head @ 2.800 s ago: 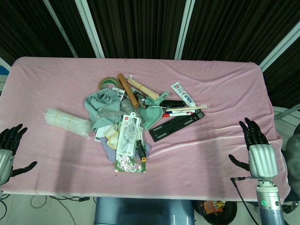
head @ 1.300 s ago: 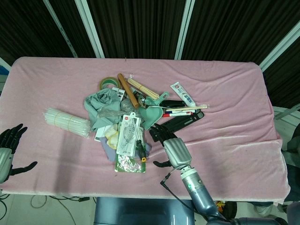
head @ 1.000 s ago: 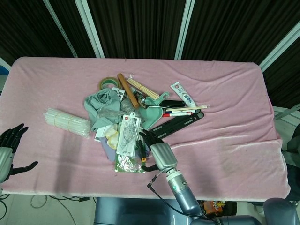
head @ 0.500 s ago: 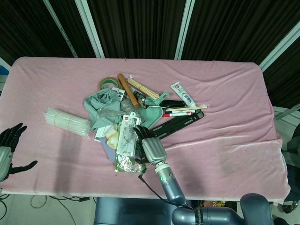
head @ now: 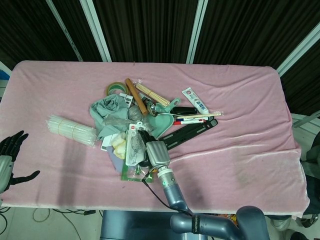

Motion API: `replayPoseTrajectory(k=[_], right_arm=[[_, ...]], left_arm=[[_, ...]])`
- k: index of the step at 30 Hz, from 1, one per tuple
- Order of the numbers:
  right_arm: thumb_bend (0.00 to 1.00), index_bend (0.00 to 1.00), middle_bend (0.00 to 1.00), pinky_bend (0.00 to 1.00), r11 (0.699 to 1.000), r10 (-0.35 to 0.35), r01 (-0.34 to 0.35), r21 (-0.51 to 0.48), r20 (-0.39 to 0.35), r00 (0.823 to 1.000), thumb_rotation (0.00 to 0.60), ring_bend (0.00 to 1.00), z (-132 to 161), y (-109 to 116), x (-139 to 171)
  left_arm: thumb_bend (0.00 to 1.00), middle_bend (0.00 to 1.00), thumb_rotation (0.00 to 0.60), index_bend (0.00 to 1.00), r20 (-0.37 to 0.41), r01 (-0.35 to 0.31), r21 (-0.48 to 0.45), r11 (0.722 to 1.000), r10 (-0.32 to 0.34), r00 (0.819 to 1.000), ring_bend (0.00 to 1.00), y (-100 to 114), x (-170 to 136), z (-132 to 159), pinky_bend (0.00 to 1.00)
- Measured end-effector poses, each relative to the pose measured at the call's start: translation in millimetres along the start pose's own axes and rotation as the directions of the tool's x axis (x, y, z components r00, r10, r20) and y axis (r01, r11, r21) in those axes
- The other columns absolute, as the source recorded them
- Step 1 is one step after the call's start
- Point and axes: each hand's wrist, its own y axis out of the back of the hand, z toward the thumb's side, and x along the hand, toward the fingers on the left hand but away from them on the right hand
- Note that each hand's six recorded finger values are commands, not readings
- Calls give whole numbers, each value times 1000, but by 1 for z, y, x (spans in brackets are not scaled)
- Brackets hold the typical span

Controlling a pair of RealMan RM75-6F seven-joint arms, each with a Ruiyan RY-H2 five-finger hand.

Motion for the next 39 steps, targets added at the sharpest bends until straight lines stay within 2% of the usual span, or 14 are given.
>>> replayPoseTrajectory(k=[3,7,13,17,25,29,35,39], right_arm=[[576,618,638,803,1000,-26,25,-17,-31,999,600,699,5,4,-1],[648,673,662,803,998,-66,65,-24,-68,995,600,723,11,16,0],[666,691,677,803,991,-129,125,-45,-99,987,600,737,16,48,2],[668,692,677,803,983,-179,173,-62,-111,978,600,737,17,80,8],[673,697,680,803,964,-260,252,-83,-105,960,600,738,9,137,25],[695,734,708,830,954,-293,283,-103,-98,951,600,763,4,161,37],[711,737,710,835,938,-328,314,-146,-86,941,600,765,-4,184,59],[716,736,710,835,924,-339,313,-221,-90,936,600,764,-4,193,80]], left_arm=[[0,0,600,0,0,0,1,1000,0,1000,0,0,0,0,0],[0,0,600,0,1,-3,-1,1000,3,1000,0,0,0,0,0],[0,0,600,0,8,-3,3,1000,3,1000,0,0,-1,2,0],[0,0,600,0,10,-7,0,1000,7,1000,0,0,-2,3,0],[0,0,600,0,18,-16,5,1000,16,1000,0,1,-3,5,0],[0,0,600,0,23,-23,7,1000,23,999,0,1,-4,5,0],[0,0,600,0,29,-28,11,1000,28,999,0,1,-5,6,0],[0,0,600,0,32,-29,19,999,29,999,0,0,-5,6,0]])
